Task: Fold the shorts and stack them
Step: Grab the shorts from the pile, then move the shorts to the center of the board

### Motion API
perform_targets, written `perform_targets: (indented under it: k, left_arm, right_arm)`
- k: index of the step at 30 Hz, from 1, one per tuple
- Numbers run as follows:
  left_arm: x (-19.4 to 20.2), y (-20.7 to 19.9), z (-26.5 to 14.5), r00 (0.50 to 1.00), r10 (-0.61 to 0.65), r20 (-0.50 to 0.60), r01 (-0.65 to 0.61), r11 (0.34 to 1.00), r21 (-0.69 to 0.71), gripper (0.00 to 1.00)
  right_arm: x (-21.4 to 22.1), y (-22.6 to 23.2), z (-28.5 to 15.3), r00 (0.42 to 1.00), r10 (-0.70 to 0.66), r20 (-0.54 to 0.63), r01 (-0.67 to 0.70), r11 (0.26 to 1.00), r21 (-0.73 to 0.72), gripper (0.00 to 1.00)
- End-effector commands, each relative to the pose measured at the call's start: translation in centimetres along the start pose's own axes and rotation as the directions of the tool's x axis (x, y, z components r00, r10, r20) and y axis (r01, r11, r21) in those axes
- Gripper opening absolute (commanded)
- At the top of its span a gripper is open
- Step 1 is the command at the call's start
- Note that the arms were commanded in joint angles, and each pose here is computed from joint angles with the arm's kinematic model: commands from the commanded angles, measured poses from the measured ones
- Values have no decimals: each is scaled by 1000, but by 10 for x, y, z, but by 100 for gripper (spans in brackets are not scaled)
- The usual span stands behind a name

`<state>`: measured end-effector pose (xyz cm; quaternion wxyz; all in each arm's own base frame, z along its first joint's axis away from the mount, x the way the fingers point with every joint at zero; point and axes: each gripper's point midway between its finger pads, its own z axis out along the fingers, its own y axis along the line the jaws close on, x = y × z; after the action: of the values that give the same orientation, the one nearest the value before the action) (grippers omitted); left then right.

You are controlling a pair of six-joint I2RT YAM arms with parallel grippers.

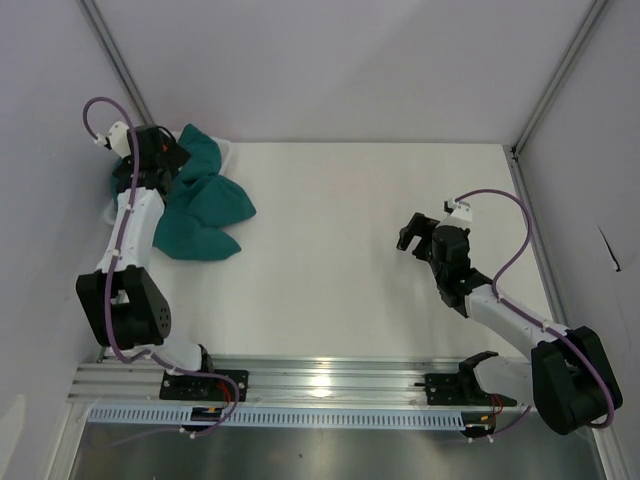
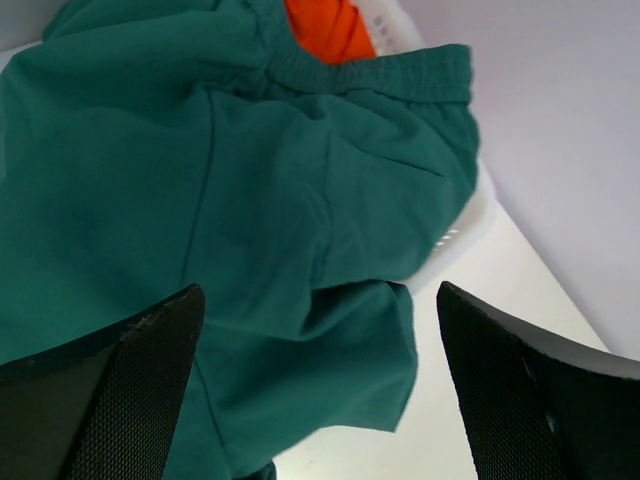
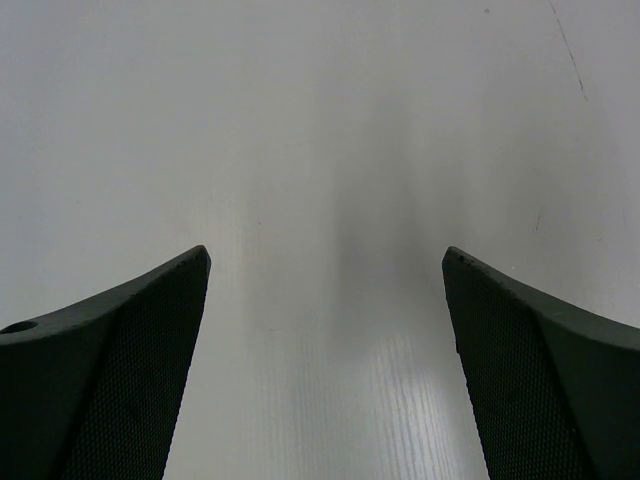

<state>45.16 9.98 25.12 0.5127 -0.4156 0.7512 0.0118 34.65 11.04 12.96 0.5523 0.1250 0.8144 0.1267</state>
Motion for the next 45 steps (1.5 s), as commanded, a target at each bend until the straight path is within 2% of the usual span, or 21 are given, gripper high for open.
perform_targets:
  k: [1,8,12,14,17,18,20,26,27,31,32,33,36,37,38,39,43,44,45]
  left_arm:
    - [-8,2,11,999,29,-20,-29,1000,-7,99]
    - [28,15,47,991,43,-124,-53,996,-79,98]
    - [44,17,61,987,44,-154,-56,996,-76,81]
    - [48,21,66,988,44,-147,-58,994,-92,79]
    - [49,24,71,989,52,-136,-65,993,-97,53]
    - [49,22,71,989,55,-136,-68,993,-92,31]
    - [45,17,68,990,50,-130,-59,996,-71,0]
    - [17,-10,29,997,72,-42,-72,997,10,0]
    - [1,-22,12,997,70,12,-70,996,50,0]
    - [-20,-77,-45,989,112,91,-132,960,246,0]
    - [-22,-90,-58,988,116,101,-142,943,302,0]
    - [-20,-119,-87,986,128,107,-162,892,422,0]
    - [-18,-157,-140,981,141,135,-193,791,581,0]
    - [-9,-178,-180,977,152,147,-211,714,667,0]
    - [-3,-187,-201,974,162,156,-224,677,701,0]
    - [12,-202,-234,967,192,169,-252,603,757,0]
    - [20,-215,-319,969,170,179,-235,413,880,0]
    - [14,-216,-346,973,151,176,-217,332,918,0]
    - [14,-217,-362,975,144,169,-205,284,937,0]
  right_arm:
    - [-15,11,2,999,7,31,-6,1000,-25,100]
    - [-15,10,2,1000,9,26,-8,1000,-17,99]
    - [-16,11,2,1000,10,25,-9,1000,-16,100]
    - [-16,12,2,1000,10,25,-9,1000,-18,100]
    - [-17,11,1,1000,14,26,-14,1000,-14,99]
    - [-18,11,1,1000,13,27,-13,1000,-16,99]
    - [-18,11,0,999,17,28,-16,1000,-16,100]
    - [-19,11,0,999,18,29,-18,1000,-15,99]
    - [-19,11,0,999,16,28,-15,1000,-11,99]
    - [-19,8,1,999,18,28,-18,1000,5,99]
    - [-19,8,1,999,16,27,-17,1000,3,99]
    - [-19,8,1,999,18,28,-18,1000,5,100]
    - [-21,8,0,999,19,33,-19,1000,7,99]
    - [-21,7,0,999,19,36,-19,1000,13,99]
    - [-21,7,-1,999,19,37,-19,1000,12,100]
    - [-22,6,-1,999,22,40,-23,1000,17,99]
    - [-24,1,-4,998,29,56,-31,999,41,100]
    - [-25,-1,-4,998,33,61,-36,998,50,99]
    - [-26,-2,-6,997,36,67,-39,998,52,99]
